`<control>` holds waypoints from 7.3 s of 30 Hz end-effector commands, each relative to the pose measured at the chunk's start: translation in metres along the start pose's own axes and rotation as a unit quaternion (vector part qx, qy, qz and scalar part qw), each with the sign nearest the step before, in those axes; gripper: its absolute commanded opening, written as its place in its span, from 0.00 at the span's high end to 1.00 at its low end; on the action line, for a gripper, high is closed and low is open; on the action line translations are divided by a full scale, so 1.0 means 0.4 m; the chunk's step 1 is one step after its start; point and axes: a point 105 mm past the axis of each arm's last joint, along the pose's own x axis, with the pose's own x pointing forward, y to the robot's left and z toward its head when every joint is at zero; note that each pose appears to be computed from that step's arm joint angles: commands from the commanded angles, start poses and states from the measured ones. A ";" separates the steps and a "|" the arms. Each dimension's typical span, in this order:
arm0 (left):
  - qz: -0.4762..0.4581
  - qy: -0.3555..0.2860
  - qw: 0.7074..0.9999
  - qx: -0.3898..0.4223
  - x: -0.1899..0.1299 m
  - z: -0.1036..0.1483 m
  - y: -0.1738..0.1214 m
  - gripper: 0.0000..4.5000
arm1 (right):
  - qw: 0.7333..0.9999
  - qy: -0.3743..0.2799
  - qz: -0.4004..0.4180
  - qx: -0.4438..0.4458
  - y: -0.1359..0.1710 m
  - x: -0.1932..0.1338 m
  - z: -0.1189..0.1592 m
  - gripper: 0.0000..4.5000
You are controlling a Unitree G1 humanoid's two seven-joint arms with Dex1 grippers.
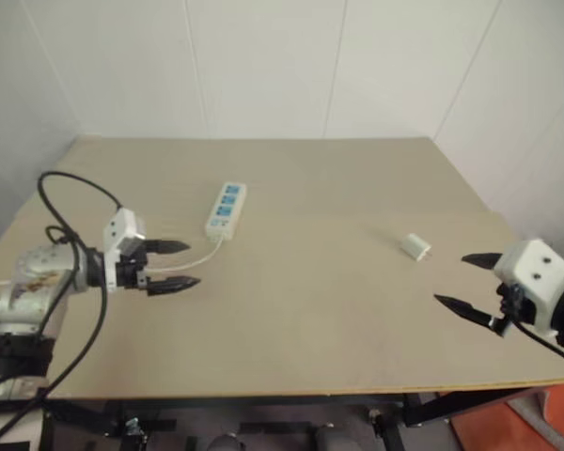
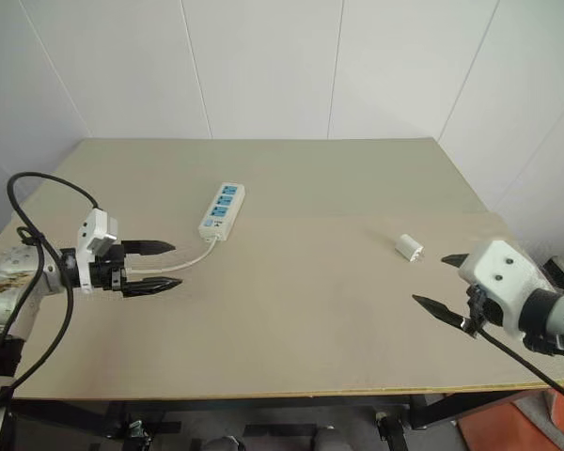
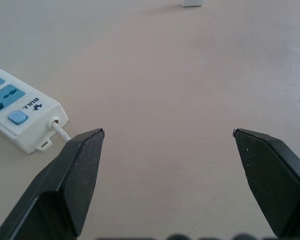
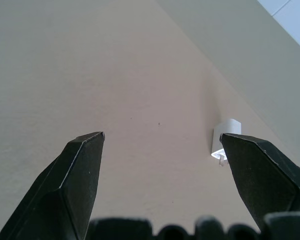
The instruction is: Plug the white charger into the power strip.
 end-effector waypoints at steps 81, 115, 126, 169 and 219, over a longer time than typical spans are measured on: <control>0.081 0.160 0.983 -0.044 0.217 -0.157 -0.093 0.99 | 0.995 -0.047 0.068 -0.053 -0.059 0.091 0.080 0.00; -0.001 -0.012 1.000 0.008 0.112 -0.044 -0.074 0.00 | 0.984 -0.080 0.155 -0.046 -0.012 0.074 0.105 0.00; 0.071 -0.068 0.995 -0.023 0.228 -0.013 -0.050 0.00 | 0.985 -0.080 0.139 -0.066 -0.015 0.075 0.106 0.00; 0.089 -0.035 0.988 -0.119 0.344 -0.185 -0.134 0.00 | 0.984 -0.087 0.142 -0.062 -0.005 0.082 0.122 0.00; -0.195 -0.023 0.980 0.042 0.390 -0.140 -0.216 0.27 | 0.983 0.105 0.036 0.143 -0.231 0.138 0.071 0.00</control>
